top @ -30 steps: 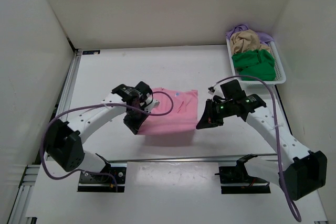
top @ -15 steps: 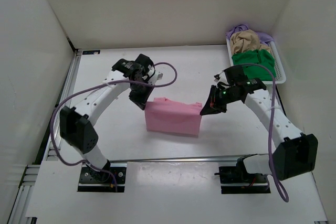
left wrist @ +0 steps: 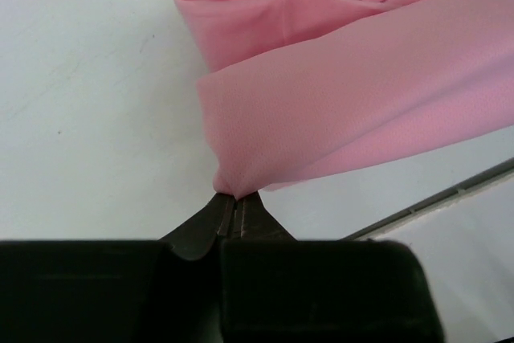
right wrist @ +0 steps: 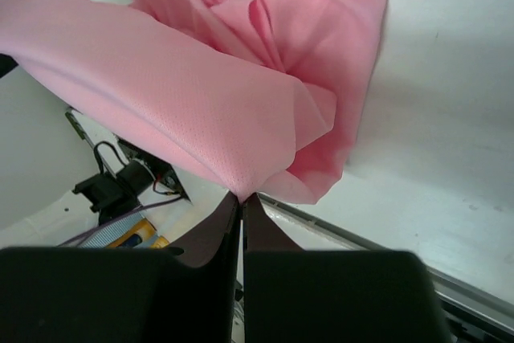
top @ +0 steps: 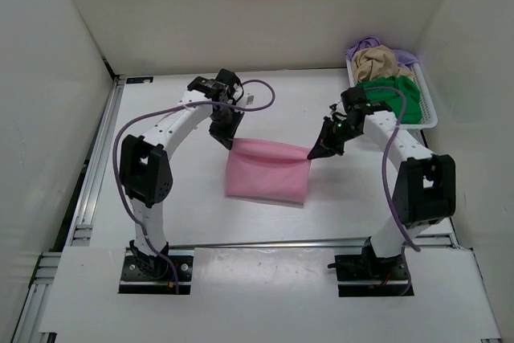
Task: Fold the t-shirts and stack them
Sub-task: Fold the long partially folded tshirt into a neat square, then put the neatly folded tshirt into the corner of the board with the left arm
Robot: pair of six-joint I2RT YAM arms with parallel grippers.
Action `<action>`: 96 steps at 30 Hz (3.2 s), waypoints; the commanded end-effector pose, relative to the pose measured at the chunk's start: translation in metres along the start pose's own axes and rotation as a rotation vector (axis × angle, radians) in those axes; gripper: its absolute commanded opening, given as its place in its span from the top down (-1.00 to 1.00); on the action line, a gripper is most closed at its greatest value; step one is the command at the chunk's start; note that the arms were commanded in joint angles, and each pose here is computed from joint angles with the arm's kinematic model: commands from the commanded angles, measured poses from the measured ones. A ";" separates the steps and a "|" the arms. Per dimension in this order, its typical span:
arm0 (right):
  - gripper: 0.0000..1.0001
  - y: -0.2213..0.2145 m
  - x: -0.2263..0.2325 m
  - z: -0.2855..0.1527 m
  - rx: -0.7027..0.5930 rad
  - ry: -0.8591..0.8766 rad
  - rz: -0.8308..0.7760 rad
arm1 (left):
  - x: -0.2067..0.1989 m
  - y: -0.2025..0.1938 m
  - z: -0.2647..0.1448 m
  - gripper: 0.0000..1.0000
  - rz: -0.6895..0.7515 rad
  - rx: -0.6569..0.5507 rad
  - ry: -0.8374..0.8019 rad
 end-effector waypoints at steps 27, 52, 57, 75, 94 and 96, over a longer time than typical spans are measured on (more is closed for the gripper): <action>-0.11 0.147 0.056 0.052 -0.136 0.130 -0.001 | 0.097 0.037 0.035 0.22 -0.086 -0.063 0.251; 1.00 0.163 0.071 0.124 -0.182 0.073 -0.043 | 0.081 0.067 0.086 -0.09 -0.025 -0.103 0.213; 1.00 0.178 0.081 0.134 -0.195 0.099 0.019 | 0.100 0.081 0.079 -0.18 -0.043 -0.140 0.265; 0.19 0.077 0.037 0.085 -0.104 0.023 -0.092 | 0.069 -0.004 0.060 -0.65 -0.121 -0.059 0.045; 0.22 0.034 0.006 0.097 -0.038 0.007 -0.042 | 0.068 -0.026 0.104 0.78 -0.192 0.029 -0.104; 0.22 0.035 0.009 0.089 -0.058 0.002 -0.059 | 0.083 -0.030 0.099 0.78 -0.220 0.024 -0.073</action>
Point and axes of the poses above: each gripper's point midway between its finger pads, its own z axis out along the fingers, its own x axis along the line the jaws close on, y = z × x, the point moved 2 cm from there along -z, back along the fingers, and after that the axes turned 15 degrees about z, right-handed, at the moved point
